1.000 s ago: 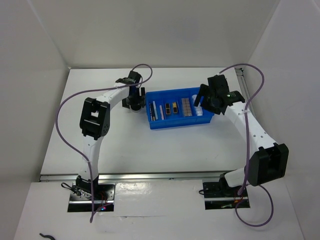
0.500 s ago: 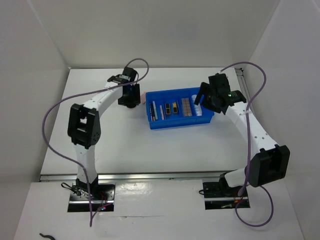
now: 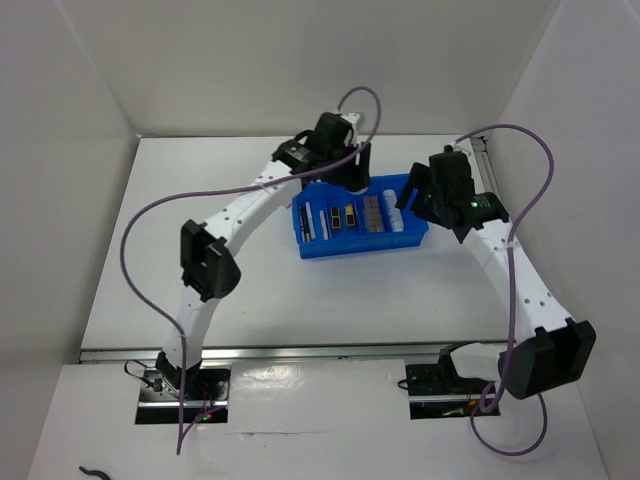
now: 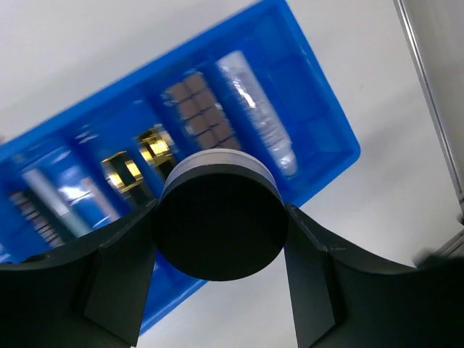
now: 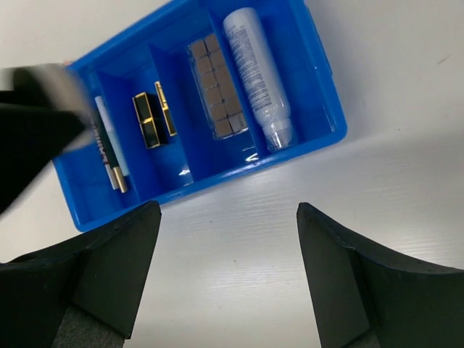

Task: Organize the makeup

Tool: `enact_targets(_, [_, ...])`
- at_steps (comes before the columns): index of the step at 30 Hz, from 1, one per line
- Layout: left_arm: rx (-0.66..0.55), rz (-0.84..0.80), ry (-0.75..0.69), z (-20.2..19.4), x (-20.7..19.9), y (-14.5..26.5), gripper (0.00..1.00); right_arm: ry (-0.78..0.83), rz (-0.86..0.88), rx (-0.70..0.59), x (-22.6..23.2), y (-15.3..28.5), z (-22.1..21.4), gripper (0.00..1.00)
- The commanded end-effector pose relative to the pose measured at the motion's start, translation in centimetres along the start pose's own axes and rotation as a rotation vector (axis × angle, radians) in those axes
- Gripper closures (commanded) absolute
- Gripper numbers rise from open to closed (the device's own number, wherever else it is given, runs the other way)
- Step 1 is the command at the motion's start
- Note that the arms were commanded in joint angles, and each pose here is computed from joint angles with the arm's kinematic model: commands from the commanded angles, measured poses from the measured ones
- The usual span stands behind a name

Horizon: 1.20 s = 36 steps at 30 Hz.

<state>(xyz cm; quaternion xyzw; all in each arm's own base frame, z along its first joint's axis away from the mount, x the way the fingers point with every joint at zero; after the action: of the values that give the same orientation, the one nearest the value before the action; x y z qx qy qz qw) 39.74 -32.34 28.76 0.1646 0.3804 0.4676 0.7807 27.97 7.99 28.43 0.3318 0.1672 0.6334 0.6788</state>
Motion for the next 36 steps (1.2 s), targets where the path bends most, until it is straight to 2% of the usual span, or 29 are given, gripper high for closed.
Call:
enact_targets(1, [0.034,-0.026,-0.003,-0.9,-1.0,-3.3,0.7,-0.04,0.015,-0.142,-0.3,2.7,1.0,0.17])
enact_targets(5, [-0.04,-0.06,0.017,-0.9,-0.9,-6.4,0.7,-0.063,0.014,-0.196,-1.2,4.3,0.3,0.17])
enact_targets(10, [-0.027,-0.064,0.026,-1.6,-0.5,-10.2,0.68,-0.063,-0.038,-0.198,-2.0,4.7,-0.2,0.17])
enact_targets(13, [-0.03,-0.054,0.027,-2.2,0.1,-11.8,0.6,-0.051,-0.054,-0.19,-2.2,4.9,-0.3,0.17])
enact_targets(14, [-0.036,-0.045,0.027,-2.2,0.2,-11.9,0.45,-0.051,-0.054,-0.19,-2.2,4.9,-0.3,0.17])
enact_targets(17, [-0.037,-0.073,0.026,-2.2,0.0,-12.3,0.36,-0.049,-0.058,-0.182,-2.3,4.7,-0.5,0.17])
enact_targets(18, [-0.048,-0.08,0.016,-2.1,-0.1,-12.3,0.14,-0.049,-0.058,-0.182,-2.3,4.7,-0.5,0.17])
enact_targets(21, [-0.044,-0.103,0.005,-1.9,-0.4,-11.9,0.0,-0.053,-0.057,-0.161,-2.2,4.4,-0.7,0.17])
enact_targets(24, [-0.082,-0.138,0.002,-0.3,-1.6,-9.5,0.0,-0.061,-0.057,-0.16,-2.2,4.7,-0.6,0.17])
enact_targets(26, [-0.052,-0.171,0.007,-0.2,-1.3,-8.1,0.0,-0.062,-0.057,-0.16,-2.2,4.7,-0.6,0.17])
enact_targets(27, [-0.081,-0.194,0.022,1.2,-1.8,-5.4,0.0,-0.061,-0.046,-0.155,-2.1,4.7,-0.7,0.17])
enact_targets(28, [-0.102,-0.184,0.034,2.1,-0.9,-4.3,0.0,-0.063,-0.041,-0.164,-2.0,4.9,-0.4,0.17])
enact_targets(29, [-0.084,-0.123,0.051,1.4,0.9,-4.1,0.0,-0.063,-0.041,-0.164,-2.0,4.9,-0.4,0.17])
enact_targets(30, [-0.109,-0.098,0.059,1.8,1.6,-3.1,0.06,-0.065,-0.037,-0.172,-1.9,5.1,-0.1,0.17])
enact_targets(31, [-0.17,-0.072,0.077,3.6,2.7,-0.1,0.12,-0.065,-0.037,-0.172,-1.9,5.1,-0.1,0.17])
enact_targets(32, [-0.158,-0.011,0.094,2.9,4.6,0.1,0.19,-0.065,-0.037,-0.172,-1.9,5.1,-0.1,0.17])
enact_targets(33, [-0.196,0.054,0.11,3.4,6.0,0.8,0.32,-0.065,-0.037,-0.172,-1.9,5.1,-0.1,0.17])
enact_targets(34, [-0.234,0.093,0.134,4.5,7.8,2.2,0.56,-0.065,-0.037,-0.172,-1.9,5.1,-0.1,0.17])
enact_targets(36, [-0.211,0.162,0.164,4.2,10.5,2.1,0.87,-0.065,-0.029,-0.168,-1.7,4.9,-0.1,0.17])
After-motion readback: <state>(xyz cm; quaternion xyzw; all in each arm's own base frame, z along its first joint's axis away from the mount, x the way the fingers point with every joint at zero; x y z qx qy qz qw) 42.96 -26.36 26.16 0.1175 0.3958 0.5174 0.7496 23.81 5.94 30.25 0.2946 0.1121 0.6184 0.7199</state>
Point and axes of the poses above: each gripper's point midway between its finger pads, its own y axis back along the fingers, its own x axis along the line the jaws close on, z = x × y, the point moved 8 cm from there along y, back along the fingers, and after that the axes turned 9 degrees about y, right-handed, at the moved point
